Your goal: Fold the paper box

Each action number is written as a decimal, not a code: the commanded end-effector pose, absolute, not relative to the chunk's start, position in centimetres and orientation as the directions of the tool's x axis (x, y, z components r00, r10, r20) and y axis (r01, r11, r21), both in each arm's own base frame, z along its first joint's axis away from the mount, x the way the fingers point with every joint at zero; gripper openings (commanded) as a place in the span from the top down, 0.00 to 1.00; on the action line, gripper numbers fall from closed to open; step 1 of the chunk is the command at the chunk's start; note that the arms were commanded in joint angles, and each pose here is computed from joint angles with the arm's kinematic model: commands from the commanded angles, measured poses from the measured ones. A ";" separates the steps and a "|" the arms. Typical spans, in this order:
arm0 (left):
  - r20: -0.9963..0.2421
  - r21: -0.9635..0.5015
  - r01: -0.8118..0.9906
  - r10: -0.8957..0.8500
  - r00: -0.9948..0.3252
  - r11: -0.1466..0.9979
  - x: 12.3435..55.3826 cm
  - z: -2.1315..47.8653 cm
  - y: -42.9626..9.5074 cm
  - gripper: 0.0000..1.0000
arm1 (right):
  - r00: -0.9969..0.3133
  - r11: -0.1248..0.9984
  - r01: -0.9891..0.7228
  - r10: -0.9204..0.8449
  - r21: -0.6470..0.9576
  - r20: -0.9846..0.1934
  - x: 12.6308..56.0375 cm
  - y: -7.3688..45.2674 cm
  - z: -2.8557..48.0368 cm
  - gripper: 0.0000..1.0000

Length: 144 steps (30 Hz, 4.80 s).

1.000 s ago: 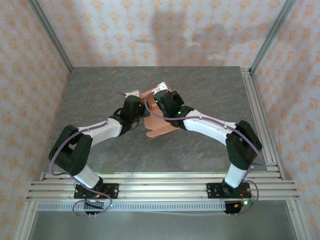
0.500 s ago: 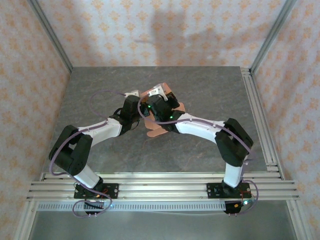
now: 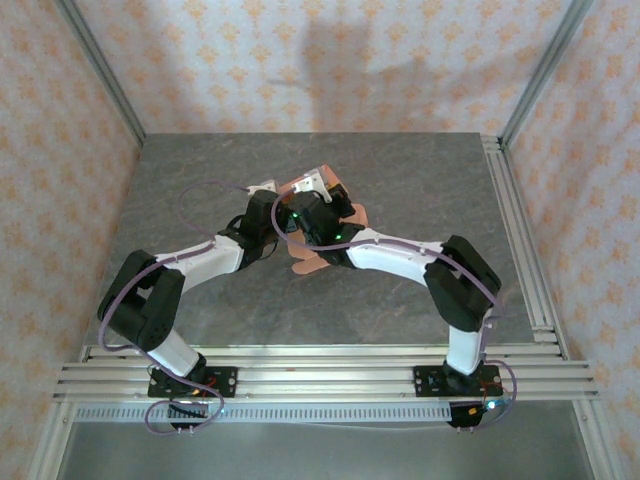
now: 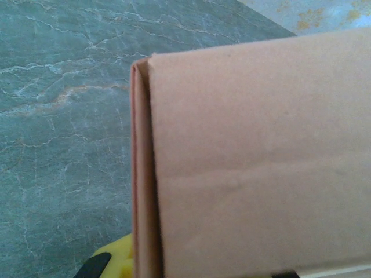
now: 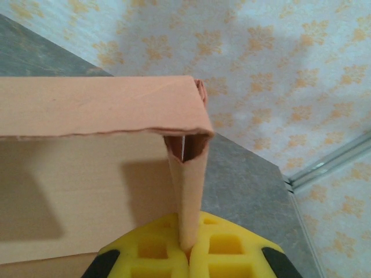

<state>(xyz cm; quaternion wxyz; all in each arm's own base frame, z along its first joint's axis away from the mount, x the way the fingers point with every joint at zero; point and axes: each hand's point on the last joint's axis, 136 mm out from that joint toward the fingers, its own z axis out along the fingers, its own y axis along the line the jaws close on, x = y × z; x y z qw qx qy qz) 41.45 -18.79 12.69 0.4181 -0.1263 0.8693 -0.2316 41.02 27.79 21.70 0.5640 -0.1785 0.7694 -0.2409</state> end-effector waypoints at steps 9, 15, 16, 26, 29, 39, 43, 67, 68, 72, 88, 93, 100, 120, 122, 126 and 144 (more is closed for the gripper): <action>-0.711 -0.527 0.098 -0.374 -0.595 0.845 41.6 16.9 -21.0 1.00 | -0.214 0.866 -0.356 -0.441 -0.351 -0.872 37.3 30.5 24.7 0.53; -0.712 -0.519 0.107 -0.361 -0.602 0.848 41.6 16.7 -21.1 1.00 | -0.227 0.803 -0.553 -0.403 -0.223 -0.887 34.8 29.5 25.8 0.24; -0.711 -0.520 0.110 -0.358 -0.605 0.847 41.6 16.6 -21.1 1.00 | -0.233 0.788 -0.584 -0.392 -0.195 -0.890 34.3 29.1 26.0 0.22; -0.653 -0.617 0.125 -0.417 -0.633 0.777 42.3 16.4 -22.2 1.00 | -0.362 0.758 -0.611 -0.012 0.228 -0.932 33.4 23.2 28.3 0.19; -0.619 -0.648 0.089 -0.455 -0.640 0.757 42.6 16.1 -21.7 1.00 | -0.397 0.753 -0.561 0.120 0.344 -0.910 33.9 20.5 28.5 0.19; -0.181 -0.804 -0.438 -0.867 -0.464 0.403 41.4 11.6 -17.4 1.00 | -0.391 0.770 -0.433 0.308 0.469 -0.867 32.8 17.3 27.6 0.17; -0.001 -0.800 -0.572 -0.953 -0.302 0.183 40.1 9.9 -16.4 1.00 | -0.348 0.812 -0.380 0.319 0.444 -0.881 32.0 17.7 26.9 0.16; 0.203 -0.471 -0.880 -0.963 -0.179 0.064 36.6 8.1 -17.3 1.00 | -0.195 0.917 -0.337 0.155 0.214 -0.969 31.3 27.3 24.3 0.15; 0.184 -0.419 -0.902 -0.963 -0.197 0.104 35.8 8.3 -16.9 1.00 | -0.197 0.917 -0.341 0.148 0.209 -0.969 31.3 27.5 24.5 0.15; 0.184 -0.280 -0.943 -0.955 -0.234 0.177 33.7 8.3 -16.6 1.00 | -0.208 0.898 -0.380 0.149 0.221 -0.967 31.5 28.0 25.8 0.15; 0.319 -0.051 -0.993 -0.941 -0.118 0.107 32.2 3.9 -18.6 1.00 | -0.242 0.868 -0.437 0.139 0.236 -0.960 33.1 28.1 26.9 0.15; 0.360 -0.053 -0.995 -0.928 -0.096 0.082 32.7 2.9 -19.4 0.79 | -0.242 0.874 -0.422 0.148 0.241 -0.959 33.7 27.7 26.6 0.15; 0.370 -0.072 -0.995 -0.924 -0.094 0.072 32.4 3.1 -19.2 0.02 | -0.232 0.891 -0.402 0.124 0.211 -0.965 33.7 26.6 27.1 0.14; 0.107 -0.256 -0.943 -0.963 -0.245 0.212 30.5 8.7 -7.8 0.00 | -0.401 0.897 -0.419 -0.042 0.143 -0.915 29.6 29.7 23.3 0.09; 0.068 -0.258 -0.937 -0.963 -0.261 0.236 30.8 9.3 -6.0 0.00 | -0.422 0.902 -0.408 -0.049 0.142 -0.905 29.0 30.2 22.0 0.08; 0.028 -0.267 -0.919 -0.951 -0.309 0.291 32.0 9.8 -4.5 0.00 | -0.474 0.917 -0.365 -0.035 0.160 -0.880 28.9 30.8 19.2 0.08; 0.037 -0.343 -0.837 -0.884 -0.466 0.427 34.5 8.4 -5.9 0.00 | -0.561 0.941 -0.278 -0.323 -0.195 -0.762 32.0 25.2 14.2 0.07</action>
